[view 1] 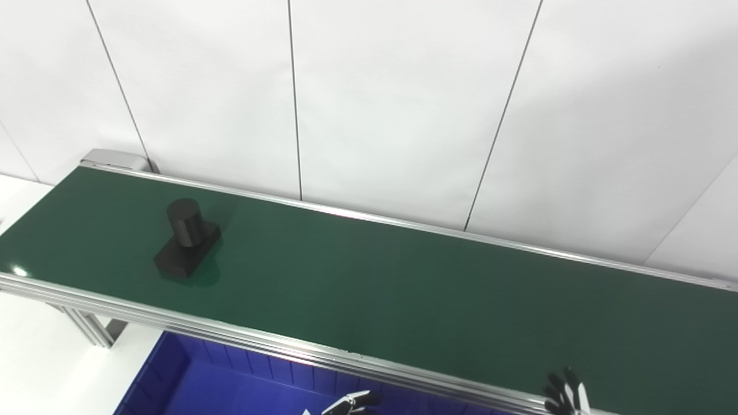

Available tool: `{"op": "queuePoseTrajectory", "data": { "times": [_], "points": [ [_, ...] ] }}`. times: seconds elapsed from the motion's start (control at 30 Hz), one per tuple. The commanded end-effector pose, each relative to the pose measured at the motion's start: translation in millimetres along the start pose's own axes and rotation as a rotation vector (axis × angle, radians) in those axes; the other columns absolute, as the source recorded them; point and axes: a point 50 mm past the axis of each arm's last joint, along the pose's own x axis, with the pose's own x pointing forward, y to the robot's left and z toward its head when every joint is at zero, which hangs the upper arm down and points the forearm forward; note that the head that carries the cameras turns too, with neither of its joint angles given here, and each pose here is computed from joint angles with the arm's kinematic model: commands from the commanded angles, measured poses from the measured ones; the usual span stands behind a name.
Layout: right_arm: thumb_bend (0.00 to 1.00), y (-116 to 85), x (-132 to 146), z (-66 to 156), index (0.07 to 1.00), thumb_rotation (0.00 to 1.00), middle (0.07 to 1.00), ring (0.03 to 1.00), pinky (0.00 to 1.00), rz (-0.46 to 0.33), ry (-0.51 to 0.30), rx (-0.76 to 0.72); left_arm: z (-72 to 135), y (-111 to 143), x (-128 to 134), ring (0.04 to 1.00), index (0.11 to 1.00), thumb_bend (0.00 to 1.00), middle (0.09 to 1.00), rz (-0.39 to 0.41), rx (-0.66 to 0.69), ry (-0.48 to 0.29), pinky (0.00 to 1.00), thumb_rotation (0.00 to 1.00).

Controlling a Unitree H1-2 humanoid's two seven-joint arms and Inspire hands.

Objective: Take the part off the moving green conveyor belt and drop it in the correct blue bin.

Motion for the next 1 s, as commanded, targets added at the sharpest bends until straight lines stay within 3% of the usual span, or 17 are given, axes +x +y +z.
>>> {"op": "queuePoseTrajectory", "data": {
  "times": [0.0, 0.2, 0.27, 0.33, 0.47, 0.67, 0.97],
  "points": [
    [0.77, 0, 12, 16, 0.998, 0.44, 0.911, 0.87, 0.83, -0.031, -0.098, 0.056, 10, -1, 6, 0.768, 0.788, 0.86, 0.822, 0.018, -0.005, -0.075, 0.64, 0.15],
    [0.78, 2, 34, 30, 0.995, 0.47, 0.917, 0.851, 0.82, -0.021, -0.165, 0.063, 11, -1, 5, 0.774, 0.78, 0.86, 0.826, 0.019, -0.001, -0.078, 0.64, 0.14],
    [0.77, 3, 42, 34, 0.989, 0.49, 0.92, 0.899, 0.92, -0.013, -0.174, 0.052, 11, 0, 5, 0.766, 0.78, 0.86, 0.826, 0.015, 0.0, -0.081, 0.63, 0.13],
    [0.77, 4, 52, 38, 0.982, 0.52, 0.912, 0.9, 0.92, 0.007, -0.183, 0.058, 12, 0, 5, 0.763, 0.785, 0.85, 0.829, 0.013, 0.002, -0.083, 0.62, 0.13],
    [0.8, 6, 71, 45, 0.977, 0.56, 0.914, 0.874, 0.78, 0.039, -0.199, 0.031, 11, 1, 6, 0.741, 0.79, 0.85, 0.822, 0.009, -0.005, -0.083, 0.6, 0.12],
    [0.82, 8, 95, 56, 0.959, 0.61, 0.886, 0.881, 0.85, 0.075, -0.191, -0.025, 12, 1, 5, 0.759, 0.794, 0.86, 0.821, -0.001, 0.001, -0.087, 0.62, 0.12],
    [0.84, 10, 127, 67, 0.932, 0.58, 0.841, 0.826, 0.76, 0.119, -0.201, -0.018, 14, -1, 4, 0.766, 0.788, 0.87, 0.827, -0.014, -0.007, -0.09, 0.63, 0.13]
  ]
}}
